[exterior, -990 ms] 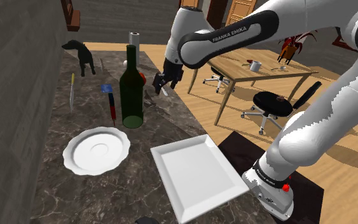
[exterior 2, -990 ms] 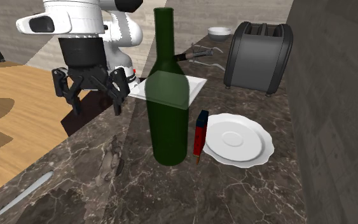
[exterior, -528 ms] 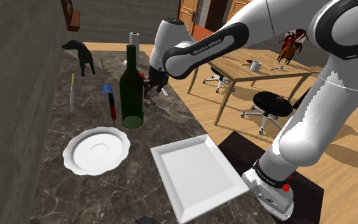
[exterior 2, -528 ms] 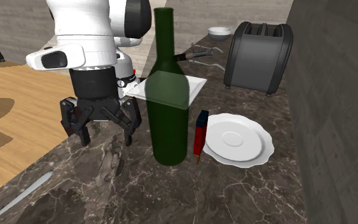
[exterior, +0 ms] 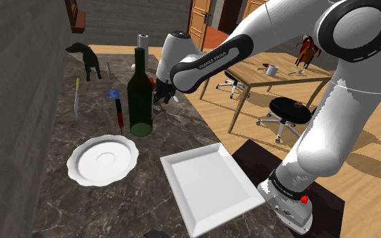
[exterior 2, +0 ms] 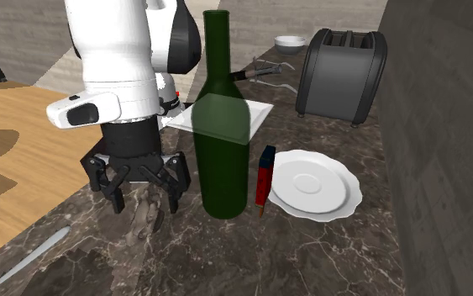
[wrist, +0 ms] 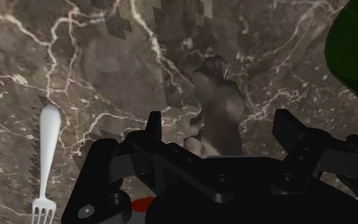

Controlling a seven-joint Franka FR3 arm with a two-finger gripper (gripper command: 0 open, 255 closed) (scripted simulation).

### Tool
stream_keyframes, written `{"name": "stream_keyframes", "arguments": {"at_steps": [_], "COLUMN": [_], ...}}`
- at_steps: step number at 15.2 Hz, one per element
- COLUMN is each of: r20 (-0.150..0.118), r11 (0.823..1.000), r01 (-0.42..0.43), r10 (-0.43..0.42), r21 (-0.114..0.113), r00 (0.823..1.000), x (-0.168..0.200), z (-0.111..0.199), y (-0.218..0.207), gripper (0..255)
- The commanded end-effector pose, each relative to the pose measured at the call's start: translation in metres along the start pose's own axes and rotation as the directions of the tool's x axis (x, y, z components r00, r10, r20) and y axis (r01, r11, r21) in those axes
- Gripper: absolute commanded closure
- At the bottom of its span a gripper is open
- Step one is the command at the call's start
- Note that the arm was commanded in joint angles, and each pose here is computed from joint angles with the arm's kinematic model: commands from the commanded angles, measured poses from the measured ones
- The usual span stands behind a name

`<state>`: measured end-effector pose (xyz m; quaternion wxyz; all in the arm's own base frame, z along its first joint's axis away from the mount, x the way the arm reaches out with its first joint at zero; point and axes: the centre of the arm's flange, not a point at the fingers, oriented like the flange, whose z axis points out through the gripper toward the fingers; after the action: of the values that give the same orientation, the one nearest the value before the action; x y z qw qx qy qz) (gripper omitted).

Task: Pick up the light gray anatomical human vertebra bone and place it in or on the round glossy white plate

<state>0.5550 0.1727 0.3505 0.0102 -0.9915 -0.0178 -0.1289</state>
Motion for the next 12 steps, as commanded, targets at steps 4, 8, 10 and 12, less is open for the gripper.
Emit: {"name": "stream_keyframes", "arguments": {"at_steps": [4,8,10,12], "r20": [0.0,0.0,0.0,0.0], "r11": [1.0,1.0,1.0,1.0], "r01": [0.0,0.0,0.0,0.0], "r10": [0.0,0.0,0.0,0.0], "r21": [0.0,0.0,0.0,0.0], "r00": [1.0,1.0,1.0,1.0], "x": [-0.0001,-0.0001,-0.0001,-0.0001], "z": [0.0013,0.0013,0.0013,0.0014], "y": [-0.0002,-0.0002,-0.0002,-0.0002], "gripper": [0,255,255,255]}}
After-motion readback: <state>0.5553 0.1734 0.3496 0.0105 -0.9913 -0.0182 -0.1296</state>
